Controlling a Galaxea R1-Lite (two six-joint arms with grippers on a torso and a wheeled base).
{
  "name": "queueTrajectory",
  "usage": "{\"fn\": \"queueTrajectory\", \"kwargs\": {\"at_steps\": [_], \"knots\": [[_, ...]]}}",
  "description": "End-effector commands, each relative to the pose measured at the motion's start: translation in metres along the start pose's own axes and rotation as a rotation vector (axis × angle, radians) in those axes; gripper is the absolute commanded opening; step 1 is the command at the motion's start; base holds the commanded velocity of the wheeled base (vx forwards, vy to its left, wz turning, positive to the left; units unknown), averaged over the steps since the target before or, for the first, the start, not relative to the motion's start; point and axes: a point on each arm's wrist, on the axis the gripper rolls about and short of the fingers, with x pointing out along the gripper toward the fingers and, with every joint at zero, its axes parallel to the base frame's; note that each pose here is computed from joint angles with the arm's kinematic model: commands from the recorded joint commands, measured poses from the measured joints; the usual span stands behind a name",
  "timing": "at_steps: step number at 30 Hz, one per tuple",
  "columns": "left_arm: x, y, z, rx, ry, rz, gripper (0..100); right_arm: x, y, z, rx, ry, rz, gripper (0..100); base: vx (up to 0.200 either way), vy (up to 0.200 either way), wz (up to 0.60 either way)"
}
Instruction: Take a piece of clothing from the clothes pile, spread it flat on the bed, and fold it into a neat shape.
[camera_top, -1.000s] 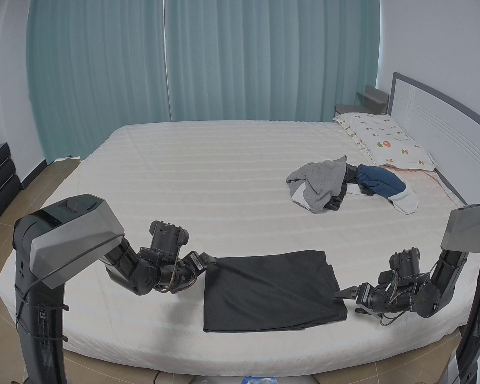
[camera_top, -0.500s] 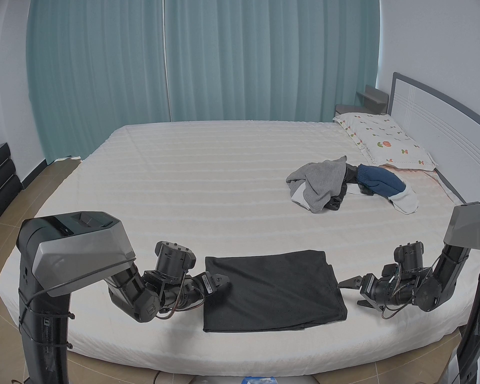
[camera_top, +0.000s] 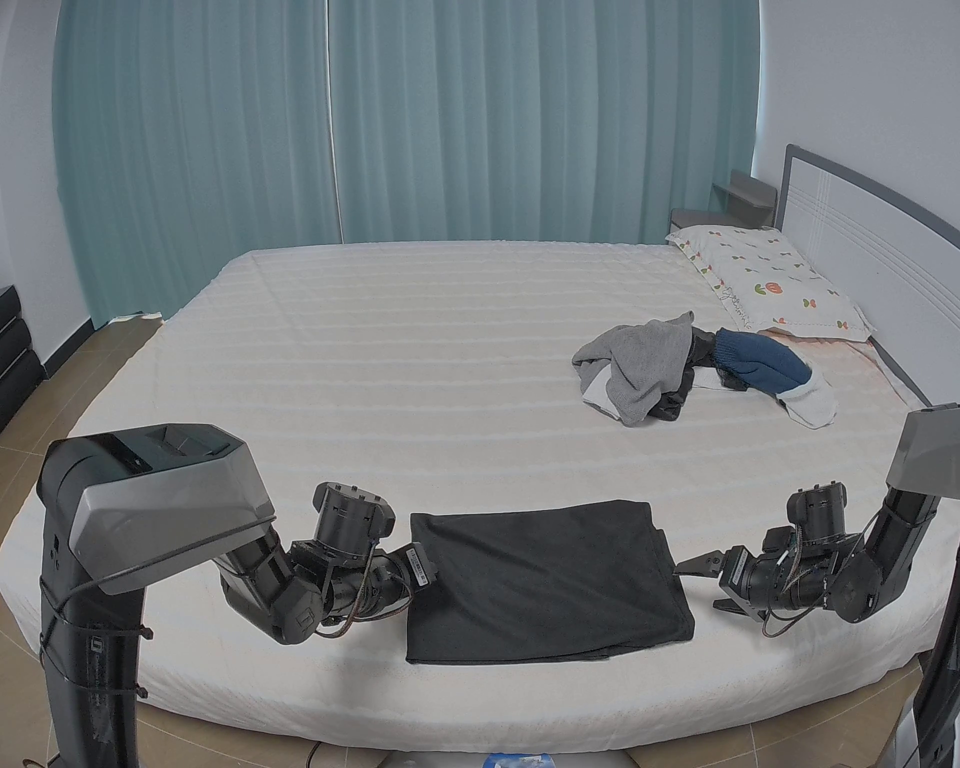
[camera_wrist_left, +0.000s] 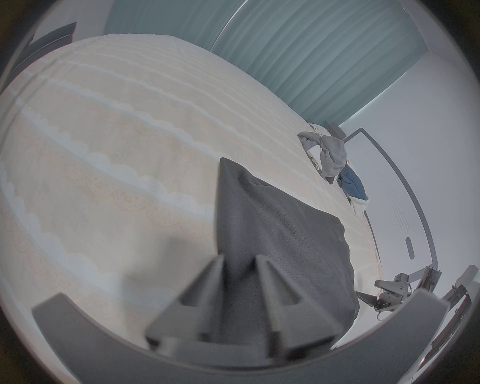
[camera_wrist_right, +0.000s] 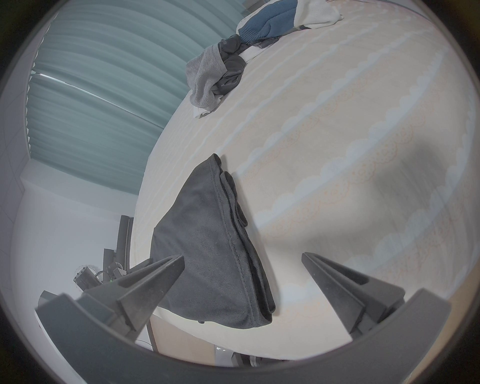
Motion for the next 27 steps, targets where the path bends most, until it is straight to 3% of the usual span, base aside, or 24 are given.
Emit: {"fn": "queueTrajectory", "kwargs": {"at_steps": [1,27], "knots": [[0.000,0.001,-0.002,0.002,0.001,0.008,0,0.000,0.000,0.000,0.001,0.001,-0.001,100,0.000,0.000,0.00],[-0.010,-0.001,0.001,0.000,-0.041,0.070,0,-0.001,-0.001,0.002,0.016,-0.004,0.003,100,0.000,0.000,0.00]]}}
